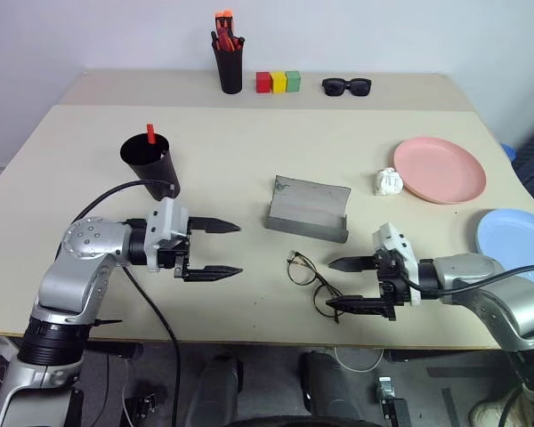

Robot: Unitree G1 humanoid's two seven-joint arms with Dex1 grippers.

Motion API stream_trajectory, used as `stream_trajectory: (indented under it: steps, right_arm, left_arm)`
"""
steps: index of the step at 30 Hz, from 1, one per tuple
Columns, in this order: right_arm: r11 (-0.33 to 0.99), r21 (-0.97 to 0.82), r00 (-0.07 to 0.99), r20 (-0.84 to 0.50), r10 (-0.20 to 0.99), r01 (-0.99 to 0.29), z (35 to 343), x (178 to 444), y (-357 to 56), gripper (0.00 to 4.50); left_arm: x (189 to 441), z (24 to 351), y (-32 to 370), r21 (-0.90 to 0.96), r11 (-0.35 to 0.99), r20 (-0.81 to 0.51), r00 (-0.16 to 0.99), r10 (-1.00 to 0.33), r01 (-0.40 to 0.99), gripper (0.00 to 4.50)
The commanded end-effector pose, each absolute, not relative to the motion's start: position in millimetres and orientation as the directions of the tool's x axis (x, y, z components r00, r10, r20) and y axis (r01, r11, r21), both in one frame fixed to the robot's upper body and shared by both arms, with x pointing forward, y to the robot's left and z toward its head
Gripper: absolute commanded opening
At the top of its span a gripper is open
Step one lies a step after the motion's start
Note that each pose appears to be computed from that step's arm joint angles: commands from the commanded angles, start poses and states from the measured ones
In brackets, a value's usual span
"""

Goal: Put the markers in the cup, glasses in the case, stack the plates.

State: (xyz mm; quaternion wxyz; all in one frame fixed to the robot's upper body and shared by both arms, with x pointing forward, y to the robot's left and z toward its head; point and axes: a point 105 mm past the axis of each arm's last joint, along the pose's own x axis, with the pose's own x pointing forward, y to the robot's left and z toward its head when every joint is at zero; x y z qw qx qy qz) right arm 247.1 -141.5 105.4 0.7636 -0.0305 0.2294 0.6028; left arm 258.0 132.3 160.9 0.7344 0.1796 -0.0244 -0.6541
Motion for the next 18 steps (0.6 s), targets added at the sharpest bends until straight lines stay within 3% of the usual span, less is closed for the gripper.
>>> stream_trajectory:
  steps: [1, 4, 18]
  right_arm:
    - [0.231, 0.235, 0.132, -0.374, 0.918, -0.944, 105.2, 250.7, -133.4, 4.5]
    - [0.216, 0.236, 0.119, -0.369, 0.922, -0.947, 104.8, 253.9, -129.7, 4.5]
    - [0.169, 0.296, 0.037, -0.405, 0.914, -0.94, 106.5, 244.4, -129.4, 4.5]
  left_arm:
    - [242.4, 163.7, 139.8, 0.299, -0.011, -0.222, 0.059, -0.973, 0.954, 3.64]
    - [235.5, 164.0, 142.3, 0.242, -0.046, -0.22, 0.008, -0.976, 0.969, 3.64]
    - [234.0, 161.1, 137.4, 0.222, -0.068, -0.224, -0.017, -0.974, 0.973, 3.64]
